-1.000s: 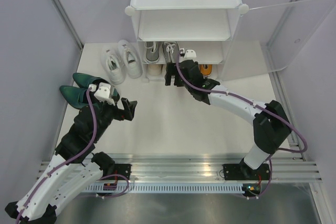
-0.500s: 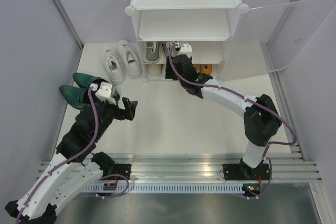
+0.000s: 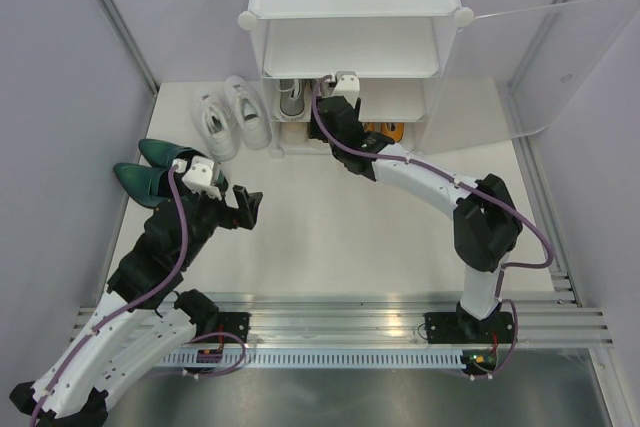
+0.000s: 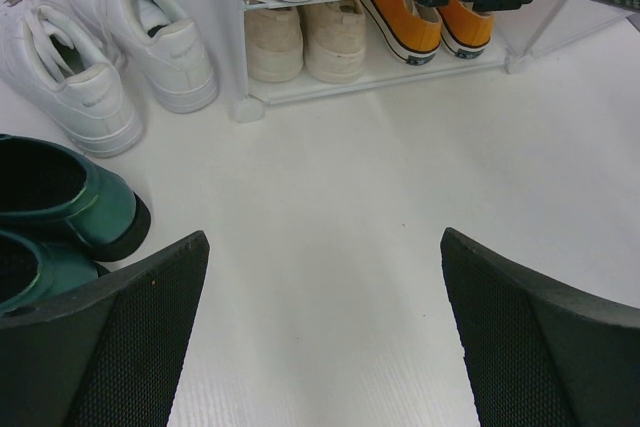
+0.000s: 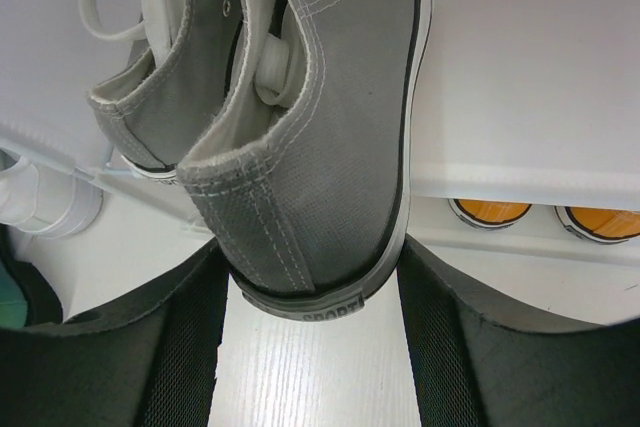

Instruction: Place and organize the shoes in the shoe cabinet

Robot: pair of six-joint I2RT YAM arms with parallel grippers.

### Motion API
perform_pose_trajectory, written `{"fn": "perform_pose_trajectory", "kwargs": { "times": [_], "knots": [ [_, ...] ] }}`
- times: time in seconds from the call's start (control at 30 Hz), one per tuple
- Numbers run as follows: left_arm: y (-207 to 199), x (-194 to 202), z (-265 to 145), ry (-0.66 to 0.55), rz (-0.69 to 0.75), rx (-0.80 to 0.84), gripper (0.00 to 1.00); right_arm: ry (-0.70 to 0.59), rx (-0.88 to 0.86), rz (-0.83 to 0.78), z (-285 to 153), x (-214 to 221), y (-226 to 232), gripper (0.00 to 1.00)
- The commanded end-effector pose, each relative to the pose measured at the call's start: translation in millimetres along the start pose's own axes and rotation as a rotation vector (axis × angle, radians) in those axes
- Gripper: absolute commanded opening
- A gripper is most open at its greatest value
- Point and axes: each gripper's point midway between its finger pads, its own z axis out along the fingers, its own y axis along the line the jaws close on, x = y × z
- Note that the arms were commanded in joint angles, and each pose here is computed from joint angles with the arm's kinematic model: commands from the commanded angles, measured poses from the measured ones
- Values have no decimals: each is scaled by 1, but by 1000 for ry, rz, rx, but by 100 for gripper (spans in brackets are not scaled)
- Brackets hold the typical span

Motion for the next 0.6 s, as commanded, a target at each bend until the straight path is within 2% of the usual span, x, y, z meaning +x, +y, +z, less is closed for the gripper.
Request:
{"fn": "perform_pose_trajectory", "kwargs": {
  "times": [0.0, 0.27, 0.57],
  "knots": [
    [-4, -14, -1, -43, 24, 26, 99, -115, 165, 24, 13, -32, -29, 15],
    [-5, -14, -1, -40, 24, 28, 100, -117, 205, 25, 23, -28, -38, 13],
    [-5, -13, 0, -35, 25, 29, 100, -149, 127, 13, 44, -41, -28, 12]
  ]
}}
